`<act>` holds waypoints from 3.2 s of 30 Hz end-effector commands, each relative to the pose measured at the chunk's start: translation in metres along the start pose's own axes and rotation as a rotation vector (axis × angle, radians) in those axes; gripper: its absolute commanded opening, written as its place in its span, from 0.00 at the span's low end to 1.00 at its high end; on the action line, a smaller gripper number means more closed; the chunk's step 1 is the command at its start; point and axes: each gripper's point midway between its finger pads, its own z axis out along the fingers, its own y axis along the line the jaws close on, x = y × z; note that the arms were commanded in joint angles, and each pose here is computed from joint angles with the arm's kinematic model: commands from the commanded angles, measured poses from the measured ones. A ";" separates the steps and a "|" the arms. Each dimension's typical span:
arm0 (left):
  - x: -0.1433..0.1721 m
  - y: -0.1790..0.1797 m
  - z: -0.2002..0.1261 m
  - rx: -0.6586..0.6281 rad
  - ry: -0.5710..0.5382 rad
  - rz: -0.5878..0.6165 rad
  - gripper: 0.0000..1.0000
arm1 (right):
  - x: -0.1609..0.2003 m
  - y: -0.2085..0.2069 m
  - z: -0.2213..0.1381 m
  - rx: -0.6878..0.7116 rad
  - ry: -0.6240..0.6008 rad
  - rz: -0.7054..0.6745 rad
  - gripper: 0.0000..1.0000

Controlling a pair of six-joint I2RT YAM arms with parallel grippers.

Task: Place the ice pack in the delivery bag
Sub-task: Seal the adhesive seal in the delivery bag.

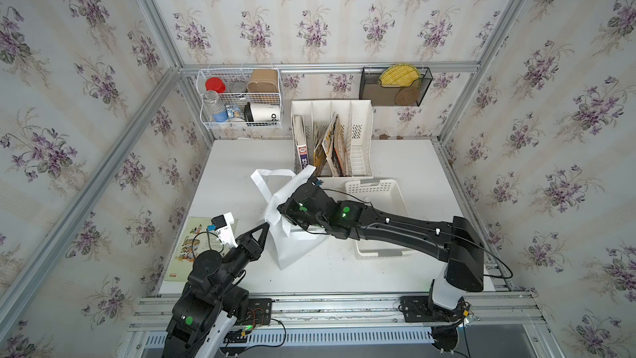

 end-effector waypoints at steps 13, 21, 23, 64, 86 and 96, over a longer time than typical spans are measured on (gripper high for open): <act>-0.006 0.009 -0.001 -0.078 -0.018 0.047 0.39 | 0.009 -0.012 0.000 0.033 0.031 -0.013 0.00; -0.011 0.022 -0.010 -0.153 -0.056 0.067 0.51 | 0.010 -0.010 -0.001 0.026 0.033 -0.014 0.00; -0.010 0.021 -0.008 -0.139 -0.052 0.057 0.54 | 0.010 -0.009 -0.002 0.025 0.032 -0.014 0.00; -0.012 0.001 0.035 -0.027 -0.017 -0.092 0.18 | 0.032 -0.021 0.000 0.029 0.090 -0.036 0.00; -0.008 0.000 0.033 -0.018 0.009 -0.058 0.00 | -0.023 0.020 -0.092 -0.152 -0.188 -0.626 0.49; -0.007 -0.007 0.032 0.006 0.026 -0.053 0.00 | -0.060 -0.034 -0.165 -0.045 -0.352 -0.931 0.98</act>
